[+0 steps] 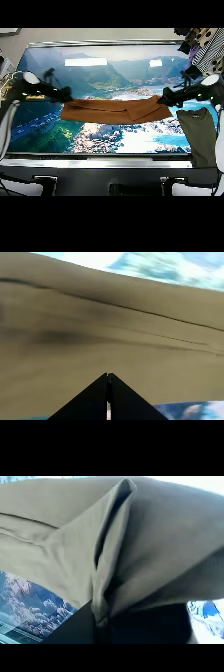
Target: Fold the clothes and pants, and hang the long-sleeved shirts on hangers.
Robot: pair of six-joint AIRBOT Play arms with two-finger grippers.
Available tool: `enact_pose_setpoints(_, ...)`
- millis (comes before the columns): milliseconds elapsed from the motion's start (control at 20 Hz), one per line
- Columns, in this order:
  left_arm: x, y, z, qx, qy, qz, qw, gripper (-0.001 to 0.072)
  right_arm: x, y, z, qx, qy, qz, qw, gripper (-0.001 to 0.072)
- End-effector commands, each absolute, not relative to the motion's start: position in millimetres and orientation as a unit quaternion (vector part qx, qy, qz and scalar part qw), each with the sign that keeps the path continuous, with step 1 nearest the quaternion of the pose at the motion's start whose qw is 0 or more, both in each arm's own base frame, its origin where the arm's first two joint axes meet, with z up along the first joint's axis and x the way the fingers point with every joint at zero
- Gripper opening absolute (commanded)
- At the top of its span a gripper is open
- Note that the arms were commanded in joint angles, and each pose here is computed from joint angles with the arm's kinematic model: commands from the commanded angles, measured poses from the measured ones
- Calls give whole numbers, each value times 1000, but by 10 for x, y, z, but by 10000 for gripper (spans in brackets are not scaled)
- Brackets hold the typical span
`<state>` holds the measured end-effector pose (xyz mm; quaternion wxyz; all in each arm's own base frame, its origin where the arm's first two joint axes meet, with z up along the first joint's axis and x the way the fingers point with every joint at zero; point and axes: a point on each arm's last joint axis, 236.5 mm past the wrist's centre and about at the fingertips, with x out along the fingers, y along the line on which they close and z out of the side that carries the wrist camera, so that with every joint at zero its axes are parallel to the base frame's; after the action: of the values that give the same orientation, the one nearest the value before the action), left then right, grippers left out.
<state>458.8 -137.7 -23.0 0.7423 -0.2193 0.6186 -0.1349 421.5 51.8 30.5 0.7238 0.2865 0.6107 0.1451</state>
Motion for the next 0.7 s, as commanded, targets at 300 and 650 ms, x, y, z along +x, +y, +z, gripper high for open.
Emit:
enact_pose_setpoints(300,4229,-3841,-675,-293,608,-268,687,17,4344,355,1333,259,572,118,769,29)
enact_pose_setpoints(650,4160,-4650,-796,-304,609,-293,671,16,4239,321,1476,241,575,115,774,29)
